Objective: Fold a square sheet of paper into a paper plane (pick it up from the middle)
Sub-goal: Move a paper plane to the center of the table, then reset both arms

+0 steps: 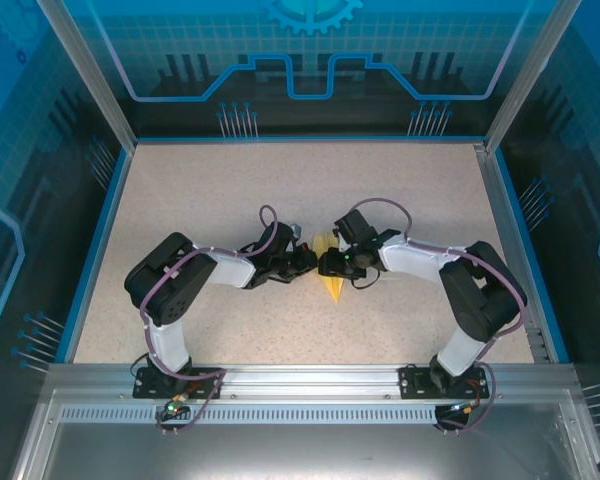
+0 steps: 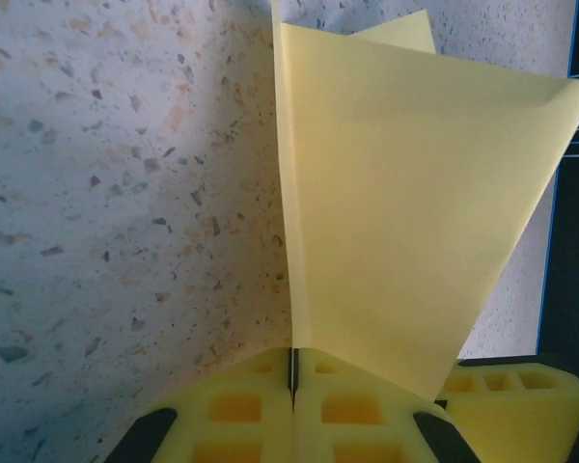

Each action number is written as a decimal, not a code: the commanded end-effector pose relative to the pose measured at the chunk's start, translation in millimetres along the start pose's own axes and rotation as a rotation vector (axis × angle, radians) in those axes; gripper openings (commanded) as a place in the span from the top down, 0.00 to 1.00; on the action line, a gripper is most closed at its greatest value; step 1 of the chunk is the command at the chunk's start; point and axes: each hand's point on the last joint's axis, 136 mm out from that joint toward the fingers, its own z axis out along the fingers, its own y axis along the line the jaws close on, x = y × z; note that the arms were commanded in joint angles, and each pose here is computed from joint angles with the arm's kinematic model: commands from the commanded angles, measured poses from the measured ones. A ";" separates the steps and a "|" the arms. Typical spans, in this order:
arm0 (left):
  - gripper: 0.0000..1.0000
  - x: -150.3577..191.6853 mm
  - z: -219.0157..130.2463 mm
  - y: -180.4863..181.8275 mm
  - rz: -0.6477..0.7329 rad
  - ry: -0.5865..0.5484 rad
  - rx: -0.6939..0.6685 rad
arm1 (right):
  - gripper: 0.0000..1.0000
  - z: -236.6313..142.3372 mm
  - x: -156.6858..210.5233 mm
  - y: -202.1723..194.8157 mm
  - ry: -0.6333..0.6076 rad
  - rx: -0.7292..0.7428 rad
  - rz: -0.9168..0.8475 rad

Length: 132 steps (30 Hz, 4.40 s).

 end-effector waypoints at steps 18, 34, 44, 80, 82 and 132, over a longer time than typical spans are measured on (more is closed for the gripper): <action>0.67 -33.8 -86.1 22.7 -0.020 -0.166 -0.212 | 0.94 4.8 6.6 -14.1 0.002 0.208 -0.058; 0.15 -45.7 -165.7 71.8 -0.012 -0.347 -0.595 | 0.87 12.9 5.0 -12.8 0.016 0.312 -0.082; 0.02 -46.7 -177.1 75.0 0.017 -0.362 -0.635 | 0.93 1.7 -17.2 -3.0 -0.041 0.331 -0.102; 0.02 -73.1 -217.8 48.6 0.118 -0.454 -0.711 | 0.65 -52.2 -111.6 25.7 -0.153 0.354 -0.124; 0.02 -82.9 -229.4 41.5 0.140 -0.498 -0.712 | 0.56 -88.0 -120.1 31.4 -0.231 0.347 -0.130; 0.01 -167.6 -232.1 133.0 0.607 -0.858 -0.542 | 0.01 -156.4 -122.5 -198.8 -1.012 0.497 -0.219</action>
